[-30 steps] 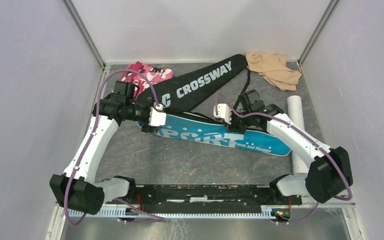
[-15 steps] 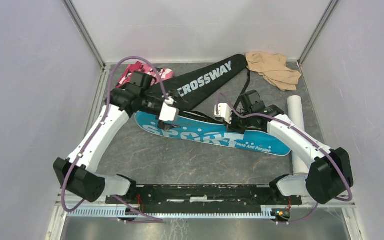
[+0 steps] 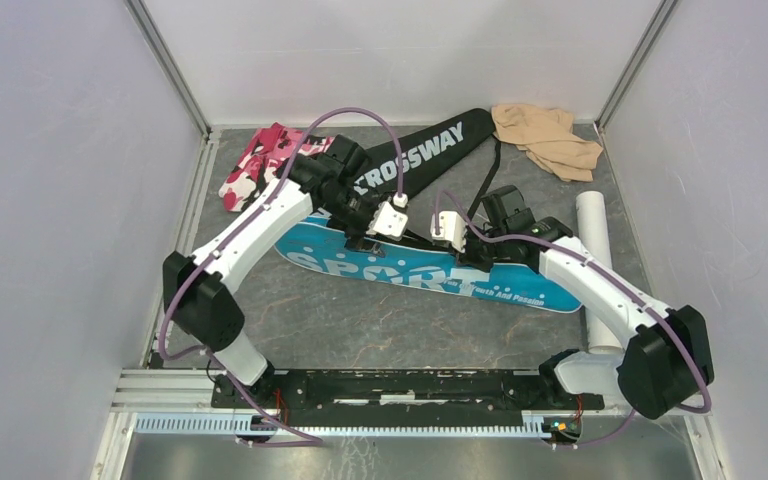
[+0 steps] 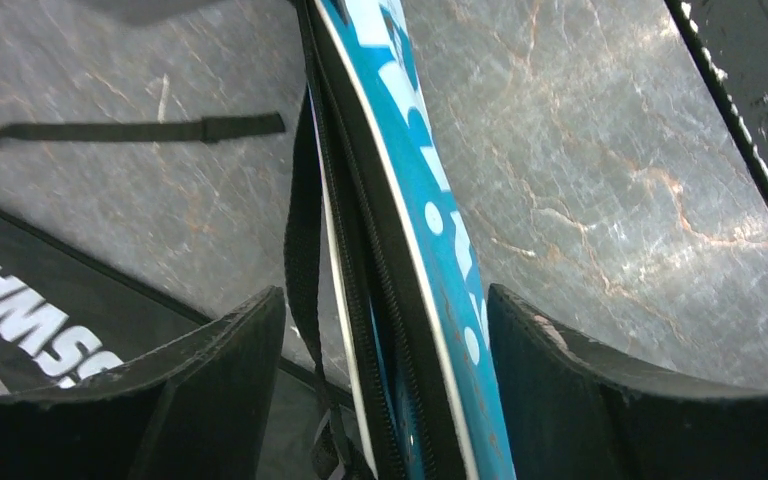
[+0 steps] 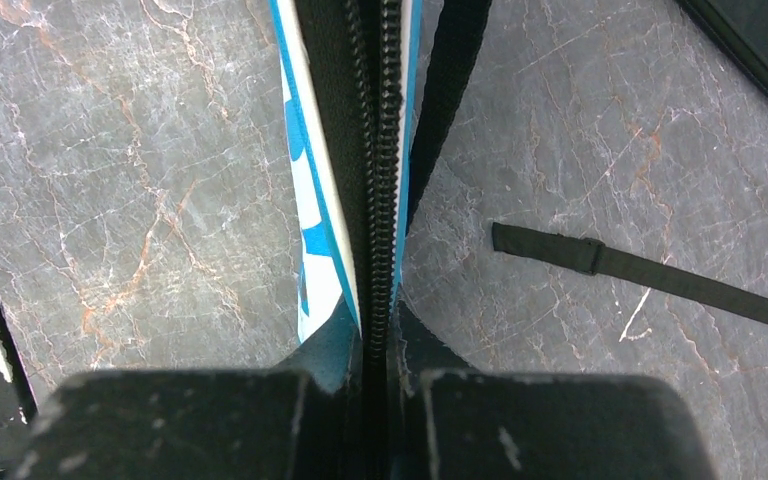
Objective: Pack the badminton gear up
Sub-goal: Adjust the racket bag at the center of the board.
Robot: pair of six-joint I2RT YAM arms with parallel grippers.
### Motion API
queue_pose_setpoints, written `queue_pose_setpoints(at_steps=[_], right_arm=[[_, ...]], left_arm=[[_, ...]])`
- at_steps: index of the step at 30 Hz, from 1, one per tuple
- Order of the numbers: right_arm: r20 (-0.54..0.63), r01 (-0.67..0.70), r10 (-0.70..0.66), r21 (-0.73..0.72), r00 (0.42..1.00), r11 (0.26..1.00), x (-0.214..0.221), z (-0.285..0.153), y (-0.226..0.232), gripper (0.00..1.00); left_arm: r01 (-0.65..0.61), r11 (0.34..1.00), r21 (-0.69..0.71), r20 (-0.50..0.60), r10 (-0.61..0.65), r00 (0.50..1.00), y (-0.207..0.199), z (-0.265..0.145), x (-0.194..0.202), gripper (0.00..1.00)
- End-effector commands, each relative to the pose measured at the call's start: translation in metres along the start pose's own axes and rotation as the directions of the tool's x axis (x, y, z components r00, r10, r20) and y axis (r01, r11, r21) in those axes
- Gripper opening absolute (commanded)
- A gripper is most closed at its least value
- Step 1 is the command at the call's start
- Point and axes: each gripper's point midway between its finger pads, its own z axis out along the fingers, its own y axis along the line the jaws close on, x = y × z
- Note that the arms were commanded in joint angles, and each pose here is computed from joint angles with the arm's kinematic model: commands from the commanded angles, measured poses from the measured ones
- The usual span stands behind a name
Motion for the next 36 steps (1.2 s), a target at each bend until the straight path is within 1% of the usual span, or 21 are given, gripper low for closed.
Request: queue_pose_setpoints(at_steps=[1, 4, 8, 15, 22, 26, 30, 31, 33, 35, 36], right_arm=[[0.038, 0.015, -0.016, 0.046, 0.999, 0.999, -0.009, -0.007, -0.005, 0.0], [0.032, 0.017, -0.019, 0.056, 0.999, 0.998, -0.007, -0.007, -0.006, 0.0], [0.022, 0.015, -0.017, 0.069, 1.0, 0.998, -0.004, -0.007, -0.006, 0.0], [0.013, 0.012, -0.013, 0.08, 1.0, 0.997, 0.0, -0.008, -0.005, 0.0], [0.011, 0.011, -0.012, 0.083, 1.0, 0.997, 0.002, -0.008, -0.004, 0.0], [0.012, 0.008, -0.009, 0.084, 1.0, 0.996, 0.002, -0.008, -0.005, 0.0], [0.014, 0.006, -0.007, 0.082, 1.0, 0.997, 0.002, -0.007, -0.004, 0.0], [0.014, 0.003, -0.005, 0.079, 1.0, 0.997, 0.002, -0.007, -0.004, 0.0], [0.016, 0.005, -0.006, 0.07, 1.0, 0.998, 0.002, -0.006, -0.002, 0.0], [0.018, 0.003, -0.004, 0.059, 1.0, 0.998, 0.001, -0.005, -0.001, 0.0], [0.019, 0.002, -0.003, 0.053, 1.0, 0.999, 0.002, -0.004, 0.0, 0.0]], left_arm=[[0.056, 0.994, 0.09, -0.124, -0.045, 0.991, -0.014, -0.013, 0.013, 0.74], [0.077, 0.989, 0.126, -0.192, -0.052, 0.98, -0.026, -0.019, 0.024, 0.69], [0.108, 0.981, 0.159, -0.299, -0.057, 0.952, -0.037, -0.03, 0.042, 0.62], [0.118, 0.987, 0.109, -0.378, -0.069, 0.923, -0.039, -0.066, 0.061, 0.62], [0.131, 0.991, 0.037, -0.408, -0.105, 0.907, -0.041, -0.105, 0.084, 0.59], [0.136, 0.991, 0.019, -0.41, -0.116, 0.905, -0.048, -0.115, 0.092, 0.53], [0.15, 0.989, 0.0, -0.385, -0.138, 0.913, -0.048, -0.117, 0.094, 0.47], [0.145, 0.989, -0.006, -0.372, -0.137, 0.918, -0.047, -0.118, 0.092, 0.48], [0.126, 0.992, -0.031, -0.337, -0.129, 0.932, -0.04, -0.118, 0.085, 0.56], [0.083, 0.995, -0.06, -0.299, -0.098, 0.949, -0.03, -0.118, 0.074, 0.63], [0.053, 0.995, -0.083, -0.272, -0.074, 0.959, -0.023, -0.118, 0.066, 0.69]])
